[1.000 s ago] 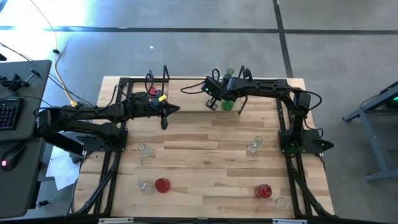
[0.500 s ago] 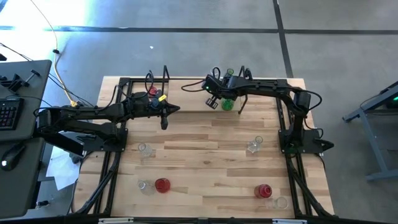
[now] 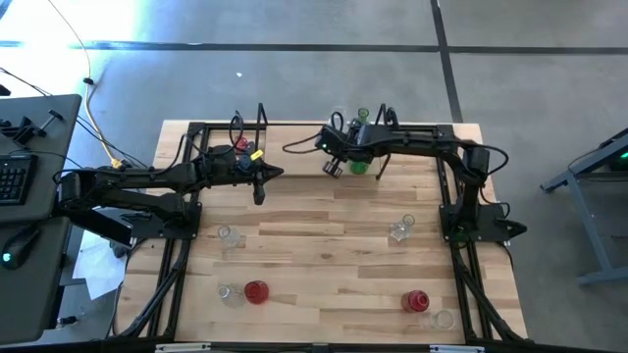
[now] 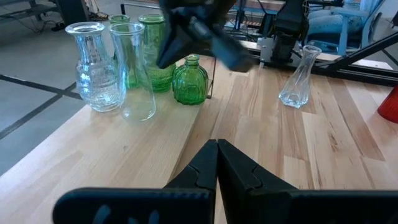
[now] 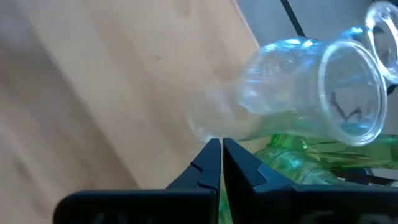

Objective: Sort vases onto shelf
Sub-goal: Put the top left transparent vase aligned with the other transparent vases on the shelf

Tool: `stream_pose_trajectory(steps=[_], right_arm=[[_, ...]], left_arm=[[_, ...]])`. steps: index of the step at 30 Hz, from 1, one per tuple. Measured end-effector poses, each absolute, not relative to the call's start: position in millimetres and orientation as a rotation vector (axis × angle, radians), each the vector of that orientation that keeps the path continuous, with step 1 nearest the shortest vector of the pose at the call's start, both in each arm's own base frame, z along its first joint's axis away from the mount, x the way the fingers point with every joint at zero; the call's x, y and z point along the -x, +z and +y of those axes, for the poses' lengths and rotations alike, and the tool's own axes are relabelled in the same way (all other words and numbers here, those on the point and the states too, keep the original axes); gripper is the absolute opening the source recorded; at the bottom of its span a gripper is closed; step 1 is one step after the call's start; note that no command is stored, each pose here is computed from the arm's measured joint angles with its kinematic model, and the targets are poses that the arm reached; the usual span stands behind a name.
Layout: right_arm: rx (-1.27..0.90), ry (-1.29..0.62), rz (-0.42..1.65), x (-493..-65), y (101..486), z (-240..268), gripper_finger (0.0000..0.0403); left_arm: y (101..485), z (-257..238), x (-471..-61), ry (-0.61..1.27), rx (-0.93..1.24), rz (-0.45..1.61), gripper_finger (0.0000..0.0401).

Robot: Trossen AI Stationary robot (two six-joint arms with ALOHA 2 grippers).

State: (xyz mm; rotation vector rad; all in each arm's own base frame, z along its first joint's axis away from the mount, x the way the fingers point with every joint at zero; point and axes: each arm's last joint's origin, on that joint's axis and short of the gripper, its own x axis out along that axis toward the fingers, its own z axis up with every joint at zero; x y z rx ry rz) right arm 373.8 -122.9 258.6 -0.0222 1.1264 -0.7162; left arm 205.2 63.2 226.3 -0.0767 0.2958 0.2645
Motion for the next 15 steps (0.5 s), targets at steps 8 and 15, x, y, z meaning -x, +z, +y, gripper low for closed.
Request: stream_pose_trajectory(steps=[8,15], right_arm=[[0.104,-0.594,1.132,-384.8,287.2,-73.5,0.0002],[0.127,-0.459,1.056,-380.9,303.5,-14.7,0.0]], left_arm=[[226.3,63.2,-205.1,0.264,0.076,0.296,0.0],[226.4,63.2,-205.1,0.264,0.074,0.296,0.0]])
